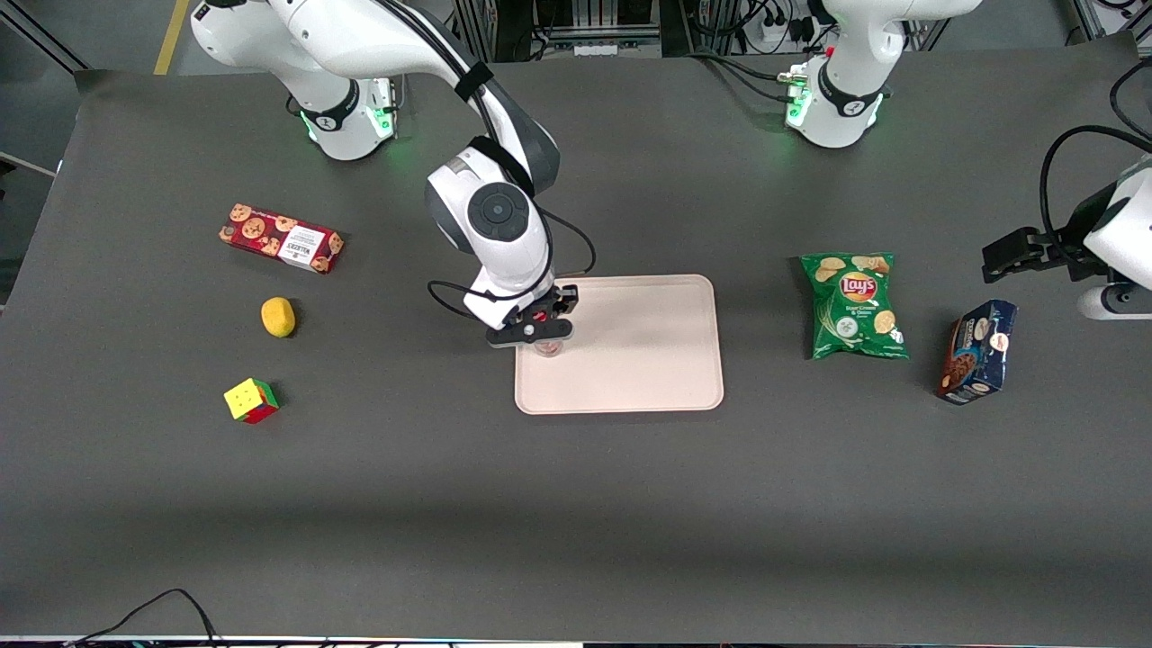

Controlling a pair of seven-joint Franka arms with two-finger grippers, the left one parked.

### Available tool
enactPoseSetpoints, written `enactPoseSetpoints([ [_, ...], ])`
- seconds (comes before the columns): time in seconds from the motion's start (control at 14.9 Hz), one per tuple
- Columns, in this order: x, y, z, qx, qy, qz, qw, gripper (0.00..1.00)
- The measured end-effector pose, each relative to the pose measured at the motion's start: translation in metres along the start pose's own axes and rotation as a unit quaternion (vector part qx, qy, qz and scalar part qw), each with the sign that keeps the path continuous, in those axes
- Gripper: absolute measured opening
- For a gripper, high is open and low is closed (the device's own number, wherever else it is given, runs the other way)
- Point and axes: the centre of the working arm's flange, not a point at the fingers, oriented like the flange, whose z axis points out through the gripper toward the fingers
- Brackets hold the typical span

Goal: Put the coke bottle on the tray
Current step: 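Lower the bottle upright onto the tray and open the right gripper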

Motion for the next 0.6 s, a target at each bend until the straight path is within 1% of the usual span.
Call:
enactPoseSetpoints([
  [0.13,0.0002,0.0001,-0.0002,0.0,0.0,0.0,1.0,0.48],
  [0.33,0.0014,-0.0001,-0.0019,0.001,0.002,0.001,1.0,0.72],
  [0.54,0.003,-0.0011,-0.005,0.003,0.005,0.001,1.0,0.99],
  [0.6,0.0038,-0.0018,-0.0067,0.004,0.006,0.0,1.0,1.0],
])
